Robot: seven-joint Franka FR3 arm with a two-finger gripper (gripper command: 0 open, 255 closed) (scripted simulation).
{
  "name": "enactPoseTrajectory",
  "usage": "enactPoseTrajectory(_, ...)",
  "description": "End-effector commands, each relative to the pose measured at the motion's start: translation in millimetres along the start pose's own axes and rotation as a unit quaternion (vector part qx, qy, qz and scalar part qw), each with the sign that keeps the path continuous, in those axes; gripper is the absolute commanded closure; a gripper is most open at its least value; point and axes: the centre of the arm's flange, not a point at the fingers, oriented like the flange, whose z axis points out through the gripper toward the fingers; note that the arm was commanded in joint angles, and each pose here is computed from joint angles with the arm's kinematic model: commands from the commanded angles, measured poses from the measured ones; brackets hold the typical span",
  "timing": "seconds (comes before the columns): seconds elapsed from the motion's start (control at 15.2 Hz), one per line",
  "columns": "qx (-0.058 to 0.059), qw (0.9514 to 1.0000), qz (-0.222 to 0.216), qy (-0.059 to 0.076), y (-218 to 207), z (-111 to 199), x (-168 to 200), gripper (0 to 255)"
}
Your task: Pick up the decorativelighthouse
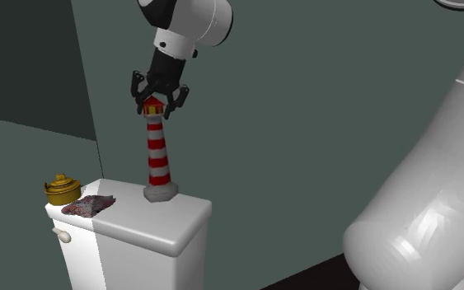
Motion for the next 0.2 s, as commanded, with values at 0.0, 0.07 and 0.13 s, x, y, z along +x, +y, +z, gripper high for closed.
enactPoseTrajectory(0.0, 0.000, 1.0000, 0.000, 0.000, -3.1, -10.3, 2.7, 255)
enactPoseTrajectory(0.07, 0.000, 1.0000, 0.000, 0.000, -3.4, -11.0, 2.9, 255)
enactPoseTrajectory(0.13, 0.000, 1.0000, 0.000, 0.000, -3.4, -11.0, 2.9, 255)
